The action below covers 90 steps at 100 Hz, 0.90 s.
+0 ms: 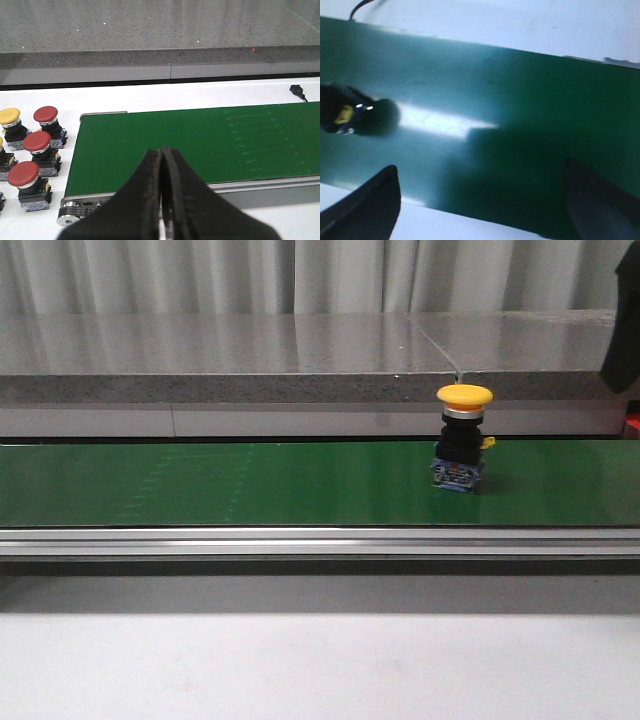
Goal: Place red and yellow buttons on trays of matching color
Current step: 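Descend the right gripper onto the yellow button on the belt and grasp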
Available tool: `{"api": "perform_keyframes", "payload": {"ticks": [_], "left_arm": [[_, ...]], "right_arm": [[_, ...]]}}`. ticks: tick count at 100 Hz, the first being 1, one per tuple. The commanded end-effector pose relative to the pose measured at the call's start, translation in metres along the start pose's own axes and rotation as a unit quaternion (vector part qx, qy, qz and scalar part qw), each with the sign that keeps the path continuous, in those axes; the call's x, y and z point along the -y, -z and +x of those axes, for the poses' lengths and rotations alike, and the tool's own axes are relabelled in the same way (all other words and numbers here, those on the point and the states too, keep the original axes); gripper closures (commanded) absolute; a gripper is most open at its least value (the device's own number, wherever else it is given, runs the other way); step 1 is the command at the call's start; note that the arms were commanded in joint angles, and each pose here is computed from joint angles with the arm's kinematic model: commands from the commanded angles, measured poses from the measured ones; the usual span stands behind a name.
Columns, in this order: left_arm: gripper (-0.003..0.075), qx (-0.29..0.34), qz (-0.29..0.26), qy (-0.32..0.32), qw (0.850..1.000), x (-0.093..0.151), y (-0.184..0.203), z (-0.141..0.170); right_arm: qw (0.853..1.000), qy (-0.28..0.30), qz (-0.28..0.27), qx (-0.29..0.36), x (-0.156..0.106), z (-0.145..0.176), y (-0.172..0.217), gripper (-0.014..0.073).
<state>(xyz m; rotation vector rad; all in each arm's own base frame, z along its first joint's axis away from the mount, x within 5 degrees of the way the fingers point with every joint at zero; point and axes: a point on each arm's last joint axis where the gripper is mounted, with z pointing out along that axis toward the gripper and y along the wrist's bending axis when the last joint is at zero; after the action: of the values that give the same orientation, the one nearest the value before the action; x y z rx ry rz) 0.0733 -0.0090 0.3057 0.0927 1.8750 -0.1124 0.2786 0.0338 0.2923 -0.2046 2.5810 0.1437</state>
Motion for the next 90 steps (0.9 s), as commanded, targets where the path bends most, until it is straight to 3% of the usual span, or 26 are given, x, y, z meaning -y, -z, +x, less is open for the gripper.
{"api": "perform_keyframes", "payload": {"ticks": [1,26,72,82,90], "left_arm": [[0.0739,0.048,0.01,0.004,0.999,0.002,0.003,-0.014],[0.0739,0.048,0.01,0.004,0.999,0.002,0.003,-0.014],[0.0739,0.048,0.01,0.004,0.999,0.002,0.003,-0.014],[0.0739,0.048,0.01,0.004,0.999,0.002,0.003,-0.014],[0.0739,0.048,0.01,0.004,0.999,0.002,0.003,-0.014]], "right_arm": [[0.998,0.03,-0.017,0.046,-0.016,-0.009,0.013,-0.0052],[0.995,0.066,-0.053,0.055,-0.044,-0.014,-0.002,-0.0052],[0.995,0.063,-0.048,0.067,-0.044,-0.024,-0.042,-0.0042],[0.995,0.062,-0.047,0.065,-0.043,-0.024,-0.046,0.0055],[0.995,0.062,-0.048,0.061,-0.043,-0.023,-0.046,0.0209]]}}
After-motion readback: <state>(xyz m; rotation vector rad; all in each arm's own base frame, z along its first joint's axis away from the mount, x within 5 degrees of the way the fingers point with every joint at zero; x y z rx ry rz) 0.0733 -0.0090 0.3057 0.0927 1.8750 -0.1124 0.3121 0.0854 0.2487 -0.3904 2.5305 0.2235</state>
